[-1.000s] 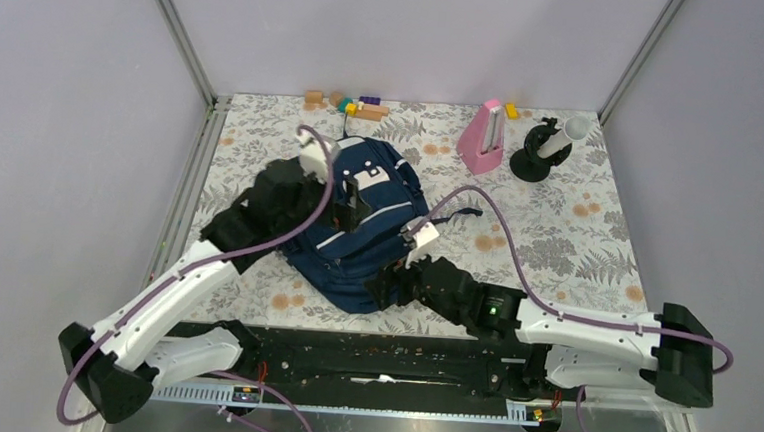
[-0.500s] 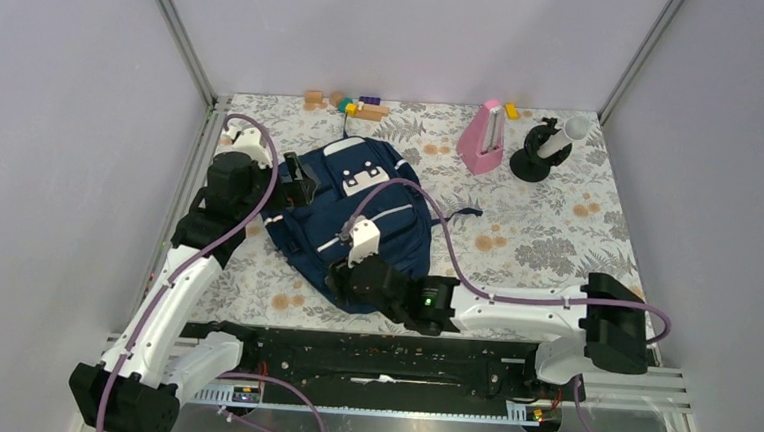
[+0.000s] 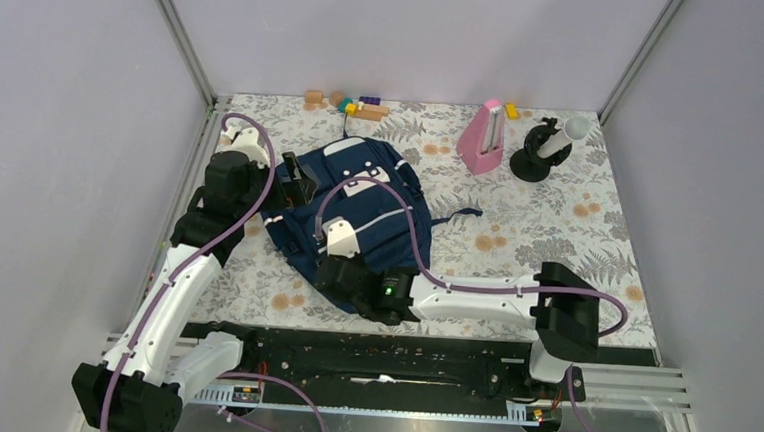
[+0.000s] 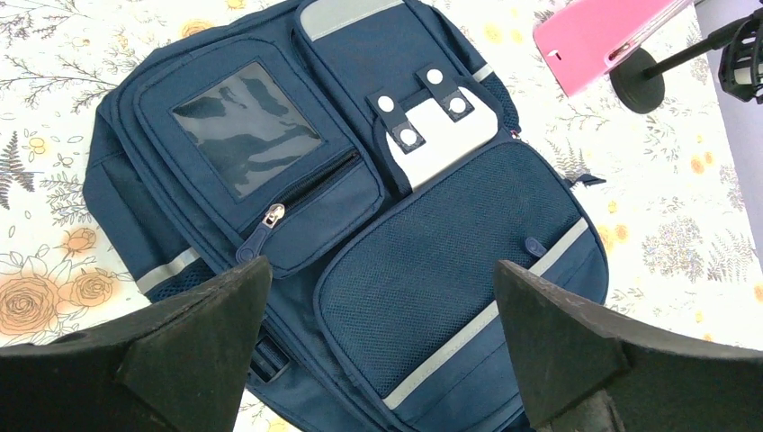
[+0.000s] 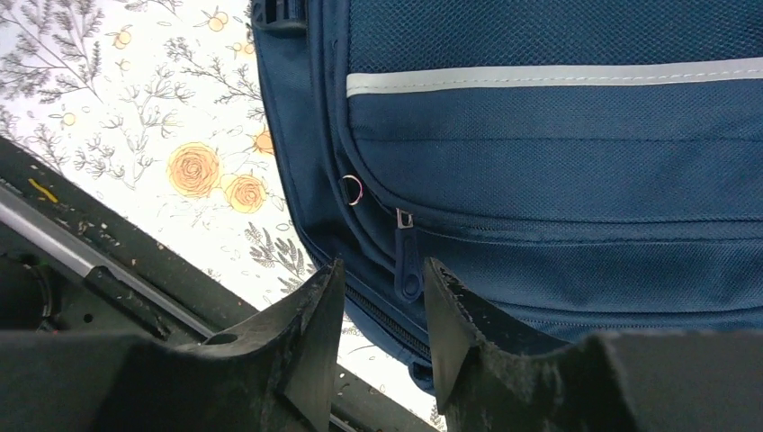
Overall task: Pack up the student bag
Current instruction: Zip the student bag at the center of the board.
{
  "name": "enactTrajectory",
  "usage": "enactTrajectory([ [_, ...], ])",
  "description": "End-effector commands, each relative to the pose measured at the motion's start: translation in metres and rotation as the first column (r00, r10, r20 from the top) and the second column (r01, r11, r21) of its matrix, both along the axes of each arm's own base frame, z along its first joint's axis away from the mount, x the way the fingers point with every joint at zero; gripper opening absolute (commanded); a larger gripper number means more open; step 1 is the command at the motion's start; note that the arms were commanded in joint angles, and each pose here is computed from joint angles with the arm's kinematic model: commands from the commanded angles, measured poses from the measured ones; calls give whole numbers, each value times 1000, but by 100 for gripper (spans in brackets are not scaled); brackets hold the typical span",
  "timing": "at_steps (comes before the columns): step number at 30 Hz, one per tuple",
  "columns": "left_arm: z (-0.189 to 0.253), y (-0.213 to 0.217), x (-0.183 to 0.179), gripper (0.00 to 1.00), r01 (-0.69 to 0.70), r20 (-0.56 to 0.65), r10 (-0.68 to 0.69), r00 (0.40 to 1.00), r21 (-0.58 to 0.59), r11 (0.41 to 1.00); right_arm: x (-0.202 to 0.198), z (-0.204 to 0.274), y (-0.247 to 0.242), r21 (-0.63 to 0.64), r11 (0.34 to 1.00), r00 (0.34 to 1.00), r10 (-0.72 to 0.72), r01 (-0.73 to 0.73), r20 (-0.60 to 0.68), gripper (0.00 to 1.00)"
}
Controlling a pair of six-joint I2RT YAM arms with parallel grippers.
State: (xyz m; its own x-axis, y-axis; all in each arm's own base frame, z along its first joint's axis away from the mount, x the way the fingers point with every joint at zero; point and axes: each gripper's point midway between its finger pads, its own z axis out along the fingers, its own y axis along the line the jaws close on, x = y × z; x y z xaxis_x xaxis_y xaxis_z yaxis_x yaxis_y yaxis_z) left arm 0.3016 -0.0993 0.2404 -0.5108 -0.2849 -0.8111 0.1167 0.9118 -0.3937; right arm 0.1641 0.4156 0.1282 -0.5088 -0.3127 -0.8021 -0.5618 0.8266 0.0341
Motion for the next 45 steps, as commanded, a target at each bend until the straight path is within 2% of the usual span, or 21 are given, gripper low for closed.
enactTrajectory([
  [1, 8, -5, 4, 99, 18, 32, -17, 999, -31, 999, 10, 6, -2, -34, 996, 996, -78, 79, 35, 44],
  [9, 7, -6, 4, 99, 24, 33, -23, 999, -36, 999, 18, -5, -6, -101, 988, 991, -109, 116, 73, 41],
  [15, 7, -6, 4, 99, 25, 34, -24, 999, -36, 999, 17, -12, 5, -116, 989, 994, -84, 91, 64, 40],
  [19, 8, -5, 4, 99, 24, 36, -23, 999, -36, 999, 21, -14, 2, -123, 985, 991, -109, 119, 84, 25],
  [27, 6, -7, 3, 99, 32, 32, -30, 999, -40, 999, 32, -18, -17, -159, 969, 979, -174, 189, 105, 8],
  [29, 3, -7, 2, 99, 30, 26, -29, 999, -42, 999, 33, -19, -19, -161, 969, 981, -172, 185, 94, 0],
  [30, 2, -7, 1, 99, 32, 22, -31, 999, -46, 998, 33, -19, -18, -158, 973, 984, -157, 169, 88, 0],
  [38, -31, -8, -14, 98, 6, -67, -12, 998, -94, 996, 25, -12, -10, 6, 996, 996, -86, 86, 0, 0],
  [45, -80, -27, -38, 86, -9, -168, -40, 985, -278, 961, 19, -3, -7, 134, 990, 999, -33, 37, -35, 0],
])
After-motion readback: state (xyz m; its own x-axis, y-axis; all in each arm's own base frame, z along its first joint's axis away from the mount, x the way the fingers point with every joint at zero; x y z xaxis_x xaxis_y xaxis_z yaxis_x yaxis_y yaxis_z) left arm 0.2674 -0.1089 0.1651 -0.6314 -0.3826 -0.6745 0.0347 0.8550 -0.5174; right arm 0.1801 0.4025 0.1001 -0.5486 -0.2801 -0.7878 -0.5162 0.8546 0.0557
